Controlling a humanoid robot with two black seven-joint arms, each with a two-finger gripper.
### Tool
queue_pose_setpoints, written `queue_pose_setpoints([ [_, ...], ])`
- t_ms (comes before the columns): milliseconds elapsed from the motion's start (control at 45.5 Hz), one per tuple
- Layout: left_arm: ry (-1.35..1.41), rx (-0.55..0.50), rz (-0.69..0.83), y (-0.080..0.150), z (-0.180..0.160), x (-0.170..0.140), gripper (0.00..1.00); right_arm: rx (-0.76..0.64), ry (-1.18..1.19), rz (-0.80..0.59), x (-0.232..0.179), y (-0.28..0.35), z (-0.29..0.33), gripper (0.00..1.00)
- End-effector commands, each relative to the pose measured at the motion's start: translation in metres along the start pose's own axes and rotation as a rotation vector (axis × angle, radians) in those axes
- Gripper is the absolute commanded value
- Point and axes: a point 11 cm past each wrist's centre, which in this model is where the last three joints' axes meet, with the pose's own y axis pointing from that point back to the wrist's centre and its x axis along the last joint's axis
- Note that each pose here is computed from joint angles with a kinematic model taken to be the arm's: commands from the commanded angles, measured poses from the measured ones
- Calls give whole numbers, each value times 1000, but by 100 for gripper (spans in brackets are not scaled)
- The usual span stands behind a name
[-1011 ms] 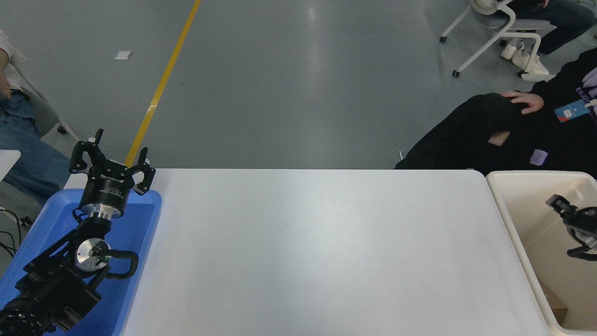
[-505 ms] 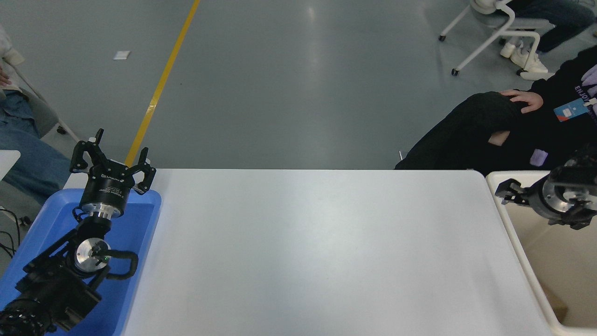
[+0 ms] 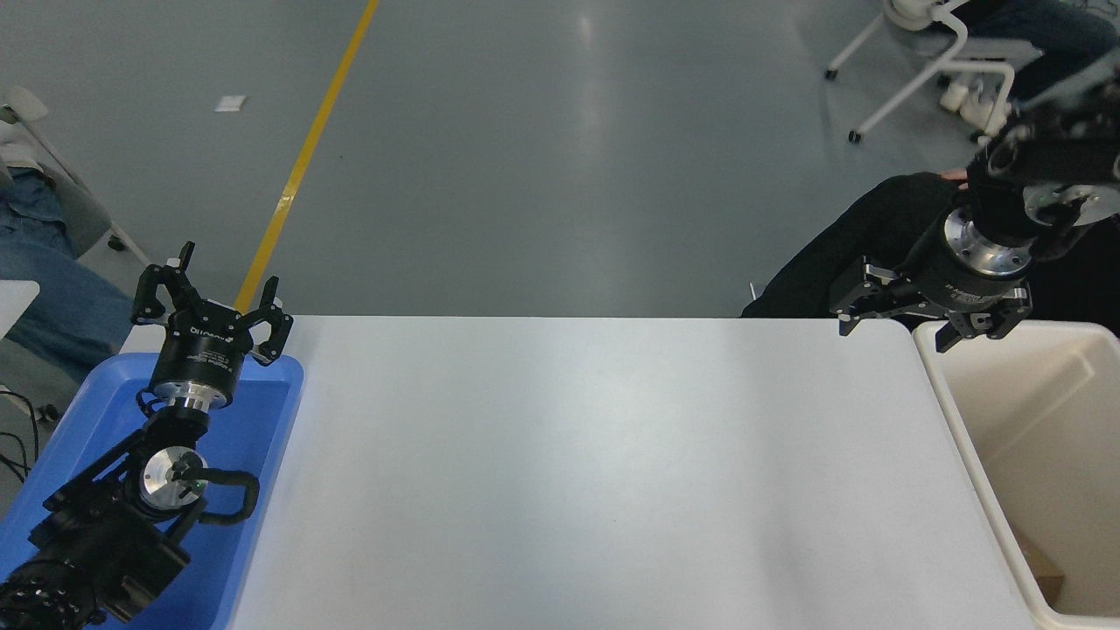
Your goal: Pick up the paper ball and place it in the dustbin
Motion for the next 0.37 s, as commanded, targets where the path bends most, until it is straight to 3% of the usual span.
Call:
queue_pose_setpoints([
  [0, 0, 1, 0, 0, 0, 0, 99, 39, 40, 20, 3, 24, -28, 100],
  [352, 1, 0, -2, -1, 0, -1, 99, 63, 29, 96, 15, 57, -31, 100],
])
